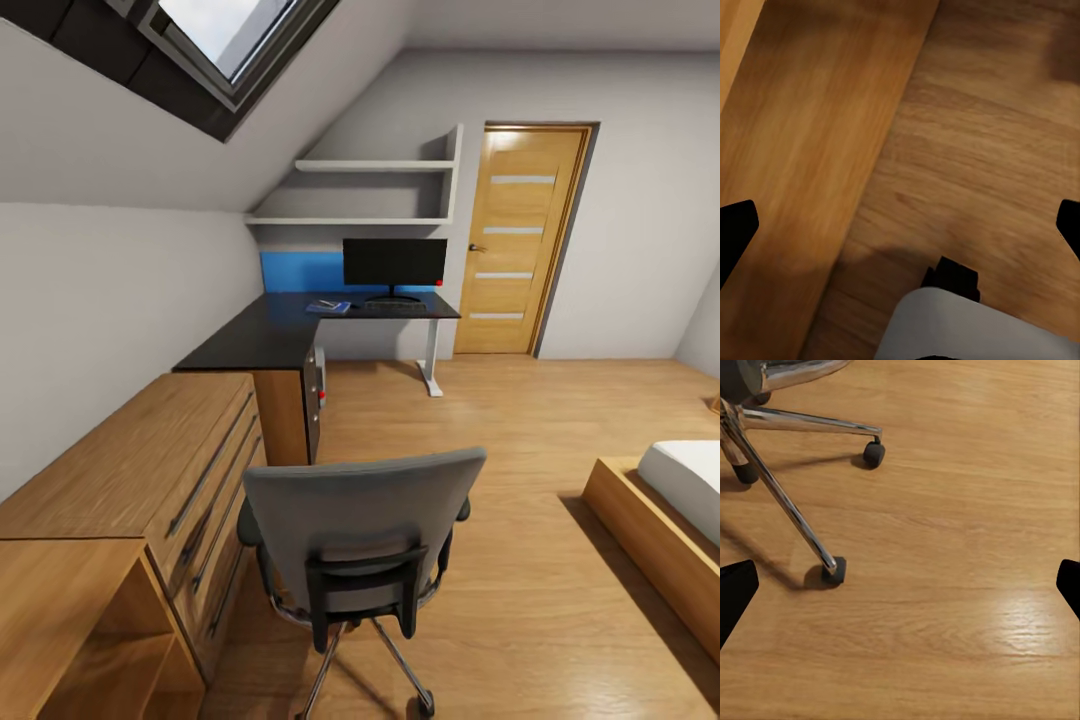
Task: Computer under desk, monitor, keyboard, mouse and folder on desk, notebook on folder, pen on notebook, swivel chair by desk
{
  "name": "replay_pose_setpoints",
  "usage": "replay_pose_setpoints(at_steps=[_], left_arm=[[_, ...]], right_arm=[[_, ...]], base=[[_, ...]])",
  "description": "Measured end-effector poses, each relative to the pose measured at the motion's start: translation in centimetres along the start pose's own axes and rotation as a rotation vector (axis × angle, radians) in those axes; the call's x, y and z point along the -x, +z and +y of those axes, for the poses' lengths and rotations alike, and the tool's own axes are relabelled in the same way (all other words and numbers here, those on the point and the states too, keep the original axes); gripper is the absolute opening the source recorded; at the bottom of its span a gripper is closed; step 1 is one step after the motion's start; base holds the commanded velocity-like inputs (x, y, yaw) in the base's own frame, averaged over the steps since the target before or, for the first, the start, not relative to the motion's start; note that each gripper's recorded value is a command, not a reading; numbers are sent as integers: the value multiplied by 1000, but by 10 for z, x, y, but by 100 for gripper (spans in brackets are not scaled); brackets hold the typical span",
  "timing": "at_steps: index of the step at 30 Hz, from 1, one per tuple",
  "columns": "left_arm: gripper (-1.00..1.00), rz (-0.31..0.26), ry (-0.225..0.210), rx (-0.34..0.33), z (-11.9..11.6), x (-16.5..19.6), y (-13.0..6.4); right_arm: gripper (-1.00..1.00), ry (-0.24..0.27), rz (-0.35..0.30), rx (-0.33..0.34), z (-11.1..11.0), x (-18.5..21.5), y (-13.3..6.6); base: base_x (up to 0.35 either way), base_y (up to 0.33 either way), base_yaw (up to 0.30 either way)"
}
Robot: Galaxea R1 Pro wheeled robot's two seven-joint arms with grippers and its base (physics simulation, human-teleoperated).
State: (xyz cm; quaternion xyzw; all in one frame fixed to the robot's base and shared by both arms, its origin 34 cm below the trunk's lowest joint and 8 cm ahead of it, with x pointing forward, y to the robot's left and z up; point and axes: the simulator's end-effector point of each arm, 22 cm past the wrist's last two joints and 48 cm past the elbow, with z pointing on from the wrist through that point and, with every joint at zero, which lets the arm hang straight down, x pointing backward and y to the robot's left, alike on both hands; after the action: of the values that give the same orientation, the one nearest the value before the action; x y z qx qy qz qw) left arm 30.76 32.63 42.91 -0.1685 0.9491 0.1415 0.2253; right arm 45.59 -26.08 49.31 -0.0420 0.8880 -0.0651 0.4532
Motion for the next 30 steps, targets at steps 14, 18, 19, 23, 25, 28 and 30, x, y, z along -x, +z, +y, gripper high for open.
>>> replay_pose_setpoints(at_steps=[14,18,19,23,25,28,30], left_arm=[[100,0,-2,1,-4,-15,22],[100,0,-1,1,-5,-19,28],[100,0,-1,1,-5,-20,29],[100,0,-2,1,-6,-25,36],[100,0,-2,1,-7,-27,39],[100,0,-2,1,-8,-30,44],[100,0,-3,1,-8,-33,47]], right_arm=[[100,-1,1,-1,3,-23,13],[100,-1,1,-1,4,-30,17],[100,-1,1,-1,5,-31,18],[100,-1,0,-2,6,-38,21],[100,-1,0,-2,6,-41,23],[100,-2,0,-1,8,-47,26],[100,-2,0,0,9,-50,28]], base=[[-12,0,0],[-156,0,0],[-72,0,0],[-31,0,0],[-4,0,0],[-2,0,0],[-1,0,0]])
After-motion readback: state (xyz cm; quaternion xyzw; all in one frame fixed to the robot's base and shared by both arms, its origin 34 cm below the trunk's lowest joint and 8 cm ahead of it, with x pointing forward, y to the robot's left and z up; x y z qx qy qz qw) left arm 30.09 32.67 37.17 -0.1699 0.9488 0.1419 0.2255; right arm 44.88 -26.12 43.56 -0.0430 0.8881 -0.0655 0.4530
